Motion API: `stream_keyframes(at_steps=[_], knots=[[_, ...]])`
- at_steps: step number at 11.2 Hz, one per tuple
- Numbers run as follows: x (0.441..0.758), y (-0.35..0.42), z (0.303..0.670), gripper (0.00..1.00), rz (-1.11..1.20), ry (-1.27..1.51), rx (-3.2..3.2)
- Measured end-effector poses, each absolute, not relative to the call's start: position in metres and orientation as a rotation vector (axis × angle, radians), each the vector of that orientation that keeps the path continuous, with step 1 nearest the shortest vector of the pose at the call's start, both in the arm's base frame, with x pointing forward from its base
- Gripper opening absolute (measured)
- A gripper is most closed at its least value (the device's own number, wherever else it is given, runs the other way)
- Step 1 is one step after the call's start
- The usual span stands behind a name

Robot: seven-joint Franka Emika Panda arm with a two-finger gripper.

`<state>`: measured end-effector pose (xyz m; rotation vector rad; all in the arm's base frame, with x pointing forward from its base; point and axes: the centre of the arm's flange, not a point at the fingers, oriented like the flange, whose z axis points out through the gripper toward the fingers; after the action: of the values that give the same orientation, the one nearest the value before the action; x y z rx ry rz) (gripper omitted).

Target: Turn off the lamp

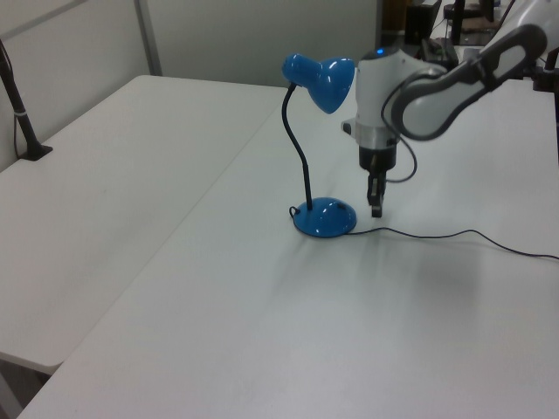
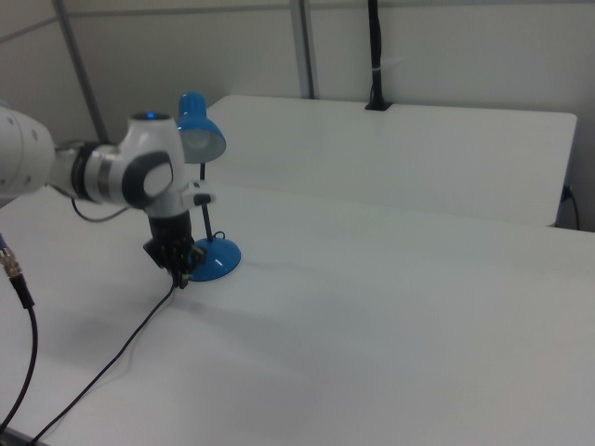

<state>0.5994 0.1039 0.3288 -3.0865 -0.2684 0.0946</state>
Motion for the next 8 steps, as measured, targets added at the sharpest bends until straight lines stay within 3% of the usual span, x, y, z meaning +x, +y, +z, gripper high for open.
stream_keyframes(at_steps=[2, 6, 7, 8], knots=[[0.59, 0.086, 0.393, 0.31, 0.22, -0.236, -3.092], [0.569, 0.043, 0.507, 0.91, 0.198, -0.137, -3.103], [0.564, 0.033, 0.528, 1.0, 0.152, -0.113, -3.108], [0.559, 0.024, 0.547, 1.0, 0.104, -0.087, -3.111]])
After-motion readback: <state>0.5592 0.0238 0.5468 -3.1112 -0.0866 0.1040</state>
